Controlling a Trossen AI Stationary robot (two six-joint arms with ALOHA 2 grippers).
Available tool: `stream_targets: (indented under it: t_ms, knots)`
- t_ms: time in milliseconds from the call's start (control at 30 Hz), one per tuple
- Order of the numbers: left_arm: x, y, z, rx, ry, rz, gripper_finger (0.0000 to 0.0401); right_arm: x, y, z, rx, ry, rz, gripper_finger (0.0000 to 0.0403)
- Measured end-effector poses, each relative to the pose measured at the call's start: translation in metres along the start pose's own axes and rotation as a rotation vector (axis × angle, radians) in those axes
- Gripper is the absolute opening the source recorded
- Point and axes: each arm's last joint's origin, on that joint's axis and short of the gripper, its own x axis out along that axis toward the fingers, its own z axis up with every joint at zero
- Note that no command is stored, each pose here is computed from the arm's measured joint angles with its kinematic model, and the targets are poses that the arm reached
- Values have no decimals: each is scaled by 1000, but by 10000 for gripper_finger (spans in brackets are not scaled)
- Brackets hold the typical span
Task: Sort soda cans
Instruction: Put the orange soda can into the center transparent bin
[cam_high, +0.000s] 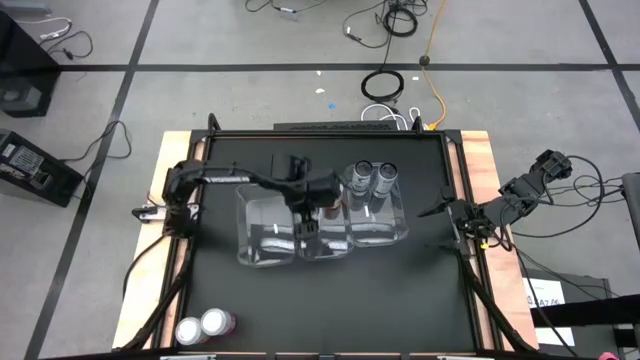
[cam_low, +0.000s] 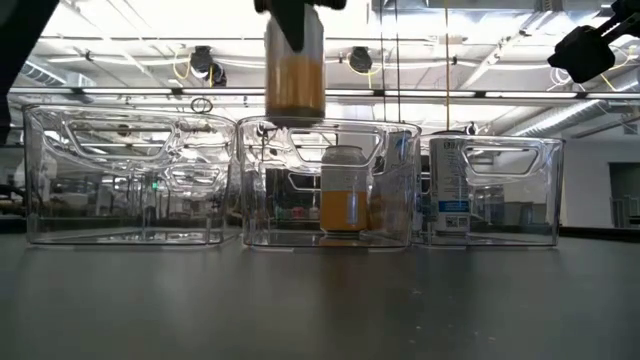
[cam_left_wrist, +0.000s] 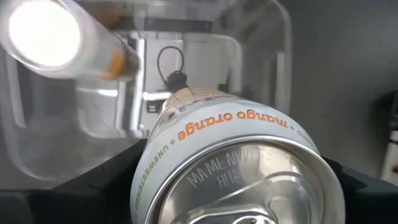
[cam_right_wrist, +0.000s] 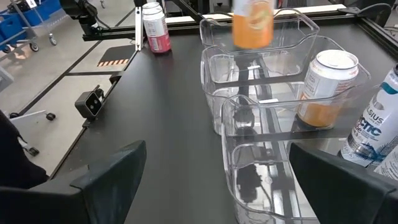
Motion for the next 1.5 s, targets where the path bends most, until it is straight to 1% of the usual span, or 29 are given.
stream_targets:
  t_ms: [133,267,400,467,567,800,933,1067,1267,1500]
  knots:
    - [0,28,2,32,0,19,321,0,0,0,3,-1,-4,389]
    - [10,50,-1,59,40,29,321,0,0,0,3,-1,-3,389]
    - [27,64,-3,88,42,-5,321,0,0,0,4,-1,-4,389]
    - [35,72,-6,87,65,-6,321,0,0,0,3,-1,-4,389]
    - [47,84,-7,84,47,-12,321,0,0,0,4,-2,-5,389]
    - [71,106,-16,78,53,-9,321,0,0,0,4,-4,-12,389]
    - [77,111,-17,103,44,-6,321,0,-1,0,5,-6,-13,389]
    - [82,112,-15,109,5,0,325,0,-2,-1,16,-9,-50,389]
    - [94,115,-20,105,10,0,335,-1,-2,-1,22,-12,-58,389]
    - [96,115,-19,109,-4,5,337,-1,-2,-1,23,-13,-58,389]
